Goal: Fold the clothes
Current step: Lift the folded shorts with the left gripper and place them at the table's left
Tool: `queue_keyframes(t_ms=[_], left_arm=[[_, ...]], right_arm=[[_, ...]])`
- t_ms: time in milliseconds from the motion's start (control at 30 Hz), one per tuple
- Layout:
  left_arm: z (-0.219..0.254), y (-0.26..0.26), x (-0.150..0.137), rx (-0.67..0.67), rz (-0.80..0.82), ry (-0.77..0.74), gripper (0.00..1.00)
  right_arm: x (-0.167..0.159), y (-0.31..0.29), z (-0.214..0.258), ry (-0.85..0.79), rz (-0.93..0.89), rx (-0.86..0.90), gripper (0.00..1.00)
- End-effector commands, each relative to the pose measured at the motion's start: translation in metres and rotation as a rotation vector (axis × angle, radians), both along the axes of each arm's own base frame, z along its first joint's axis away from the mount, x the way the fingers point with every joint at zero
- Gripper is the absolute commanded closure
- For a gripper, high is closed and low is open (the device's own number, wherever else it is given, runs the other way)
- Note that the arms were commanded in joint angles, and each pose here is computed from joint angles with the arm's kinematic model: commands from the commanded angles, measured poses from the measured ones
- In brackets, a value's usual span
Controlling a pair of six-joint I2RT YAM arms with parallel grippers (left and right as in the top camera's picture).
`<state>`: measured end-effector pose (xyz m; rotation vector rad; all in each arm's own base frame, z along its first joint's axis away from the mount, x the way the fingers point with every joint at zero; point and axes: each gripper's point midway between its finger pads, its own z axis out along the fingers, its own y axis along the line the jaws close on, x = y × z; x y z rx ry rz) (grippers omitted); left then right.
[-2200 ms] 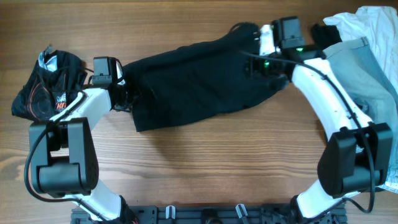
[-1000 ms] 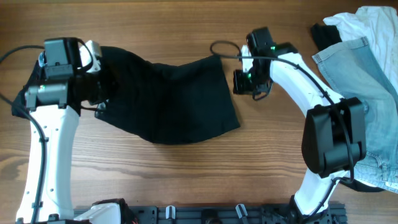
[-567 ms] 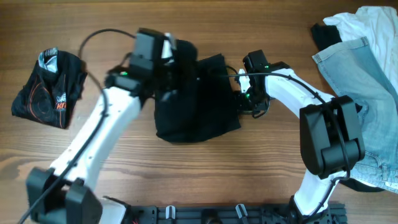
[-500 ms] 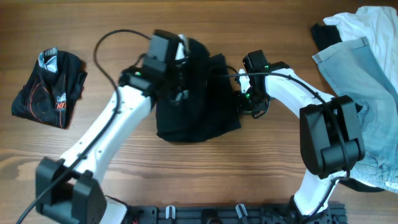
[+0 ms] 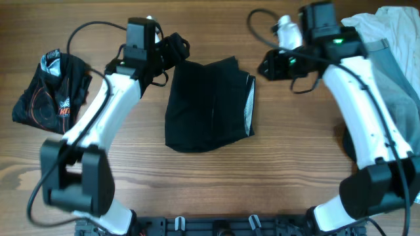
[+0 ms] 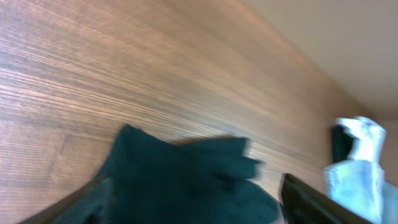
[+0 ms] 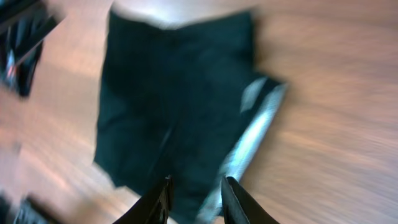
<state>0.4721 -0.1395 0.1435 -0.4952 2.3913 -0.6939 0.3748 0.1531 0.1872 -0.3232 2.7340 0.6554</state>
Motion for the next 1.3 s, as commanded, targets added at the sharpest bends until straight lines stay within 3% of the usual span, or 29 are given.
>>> queue_keyframes(t_ms=[0,200,267,300,400,467,500,533,633,700,800,867,1033,1133,1167,1200,1233,1267], left_arm=[[-0.056,0.003,0.016,0.047,-0.007,0.058,0.04],[-0.113,-0.005,0.026,0.042,-0.028,0.098,0.01],[-0.123,-0.015,0.022,0.006,-0.066,0.123,0.07],[-0.124,-0.022,0.018,-0.025,-0.097,0.137,0.12],[-0.128,-0.031,0.007,-0.023,-0.179,0.157,0.29],[-0.136,-0.028,-0.006,0.027,-0.238,0.186,0.51],[-0.138,-0.027,-0.01,0.041,-0.255,0.197,0.68],[-0.14,-0.026,-0.013,0.054,-0.273,0.204,0.96],[-0.126,-0.02,-0.011,0.035,-0.281,0.184,0.96],[-0.095,0.003,0.006,0.032,-0.226,0.112,0.96],[-0.039,0.061,0.032,0.029,-0.104,-0.009,0.96],[-0.003,0.128,0.039,0.036,0.029,-0.081,0.96],[0.051,0.297,0.018,0.089,0.363,-0.218,0.96],[0.062,0.402,-0.025,0.078,0.617,-0.241,0.96],[0.06,0.417,-0.035,0.081,0.653,-0.235,0.93],[0.058,0.433,-0.047,0.083,0.691,-0.226,0.8],[0.058,0.447,-0.057,0.086,0.724,-0.223,0.58],[0.058,0.461,-0.068,0.089,0.759,-0.222,0.46]], right_arm=[[-0.033,0.037,-0.05,0.16,0.118,0.027,0.69],[-0.079,0.064,-0.136,0.33,0.187,-0.001,0.69],[-0.086,0.056,-0.17,0.385,0.152,-0.074,0.69],[-0.084,0.037,-0.192,0.424,0.043,-0.19,0.69],[-0.073,0.013,-0.213,0.427,-0.085,-0.3,0.69],[-0.055,0.012,-0.21,0.37,-0.113,-0.282,0.69],[-0.049,0.01,-0.208,0.356,-0.122,-0.282,0.69],[-0.042,0.009,-0.204,0.337,-0.126,-0.276,0.69],[-0.017,0.01,-0.172,0.28,-0.139,-0.25,0.68],[0.002,0.007,-0.134,0.211,-0.166,-0.216,0.68],[0.03,-0.004,-0.058,0.052,-0.212,-0.149,0.67],[0.034,-0.012,-0.016,-0.048,-0.209,-0.124,0.67],[0.022,-0.025,0.018,-0.105,-0.228,-0.108,0.65],[0.019,-0.025,0.013,-0.08,-0.227,-0.116,0.65],[0.019,-0.025,0.013,-0.08,-0.227,-0.115,0.65],[0.019,-0.025,0.013,-0.08,-0.227,-0.116,0.65],[0.019,-0.025,0.013,-0.079,-0.227,-0.116,0.65],[0.018,-0.025,0.012,-0.076,-0.225,-0.113,0.65]])
